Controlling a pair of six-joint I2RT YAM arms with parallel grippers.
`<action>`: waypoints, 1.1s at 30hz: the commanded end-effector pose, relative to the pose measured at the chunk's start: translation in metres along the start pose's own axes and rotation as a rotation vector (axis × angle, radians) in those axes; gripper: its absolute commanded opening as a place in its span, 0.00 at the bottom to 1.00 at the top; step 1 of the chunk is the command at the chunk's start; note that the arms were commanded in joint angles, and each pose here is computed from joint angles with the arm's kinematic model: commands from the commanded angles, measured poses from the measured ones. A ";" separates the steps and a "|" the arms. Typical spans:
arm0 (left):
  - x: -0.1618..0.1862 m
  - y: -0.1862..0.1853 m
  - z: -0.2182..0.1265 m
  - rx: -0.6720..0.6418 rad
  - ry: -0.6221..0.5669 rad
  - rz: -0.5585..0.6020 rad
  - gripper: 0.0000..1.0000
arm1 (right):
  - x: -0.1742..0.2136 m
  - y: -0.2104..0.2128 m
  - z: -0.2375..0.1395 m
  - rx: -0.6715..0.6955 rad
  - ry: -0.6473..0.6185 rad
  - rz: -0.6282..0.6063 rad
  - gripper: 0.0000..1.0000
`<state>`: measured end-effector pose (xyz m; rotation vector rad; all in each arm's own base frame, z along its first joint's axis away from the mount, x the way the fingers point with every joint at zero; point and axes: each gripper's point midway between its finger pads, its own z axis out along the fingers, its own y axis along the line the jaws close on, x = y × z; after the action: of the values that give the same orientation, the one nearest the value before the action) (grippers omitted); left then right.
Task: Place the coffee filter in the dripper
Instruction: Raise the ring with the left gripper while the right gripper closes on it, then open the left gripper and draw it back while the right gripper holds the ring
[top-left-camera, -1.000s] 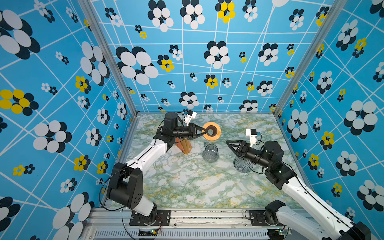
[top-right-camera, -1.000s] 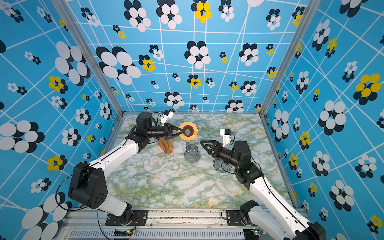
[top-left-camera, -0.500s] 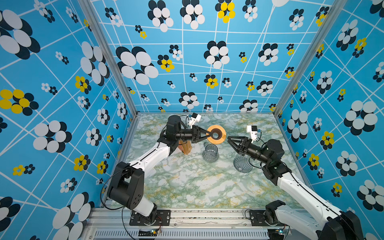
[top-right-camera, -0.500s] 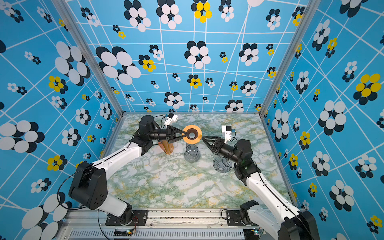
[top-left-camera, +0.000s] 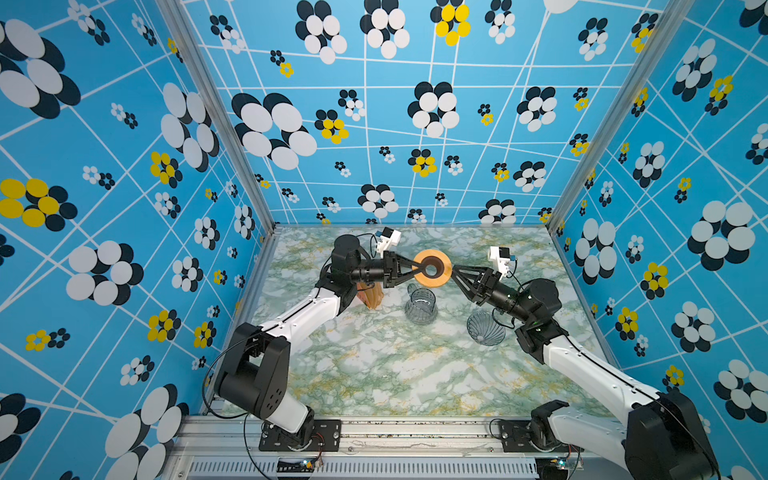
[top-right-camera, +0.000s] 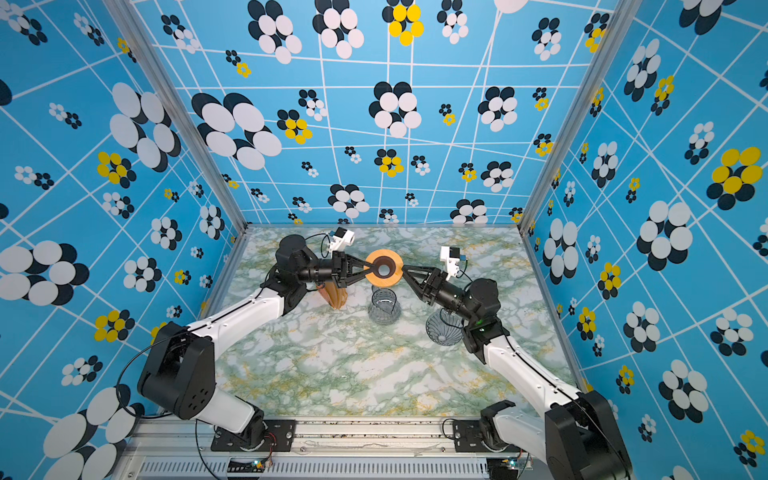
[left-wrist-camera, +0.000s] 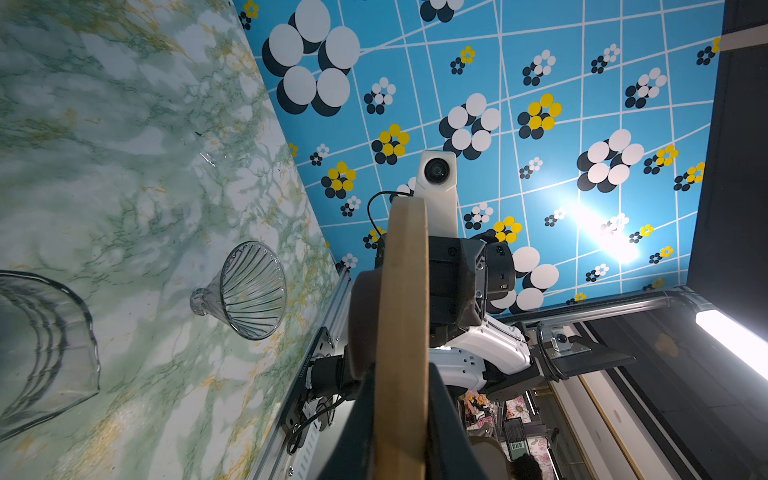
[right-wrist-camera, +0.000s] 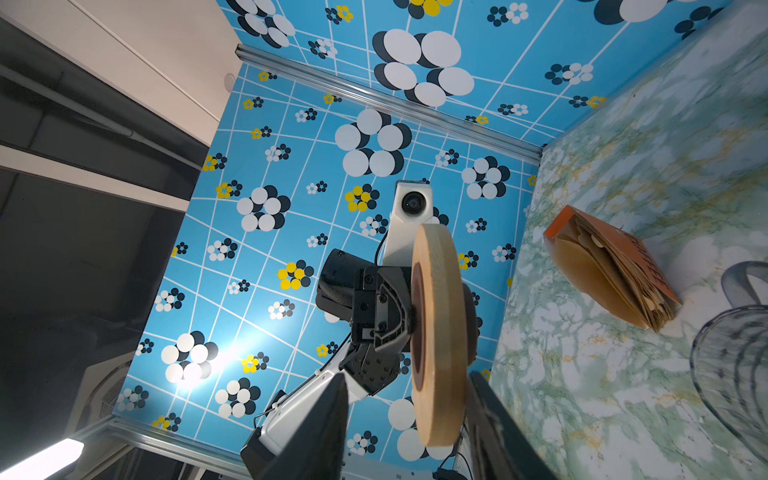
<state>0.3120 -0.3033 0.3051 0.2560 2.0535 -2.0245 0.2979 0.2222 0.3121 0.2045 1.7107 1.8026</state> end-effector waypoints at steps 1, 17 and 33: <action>0.004 -0.021 -0.001 0.037 0.001 0.068 0.10 | 0.001 0.011 0.000 -0.043 -0.005 -0.029 0.47; 0.015 -0.014 0.012 0.042 0.057 0.027 0.11 | 0.007 0.007 0.013 -0.030 0.008 -0.032 0.28; 0.018 0.004 0.010 -0.044 0.069 0.036 0.20 | 0.008 0.001 0.013 0.000 0.008 -0.026 0.13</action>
<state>0.3013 -0.3142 0.2971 0.2949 2.0951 -2.0178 0.2970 0.2365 0.2985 0.2058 1.7583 1.8011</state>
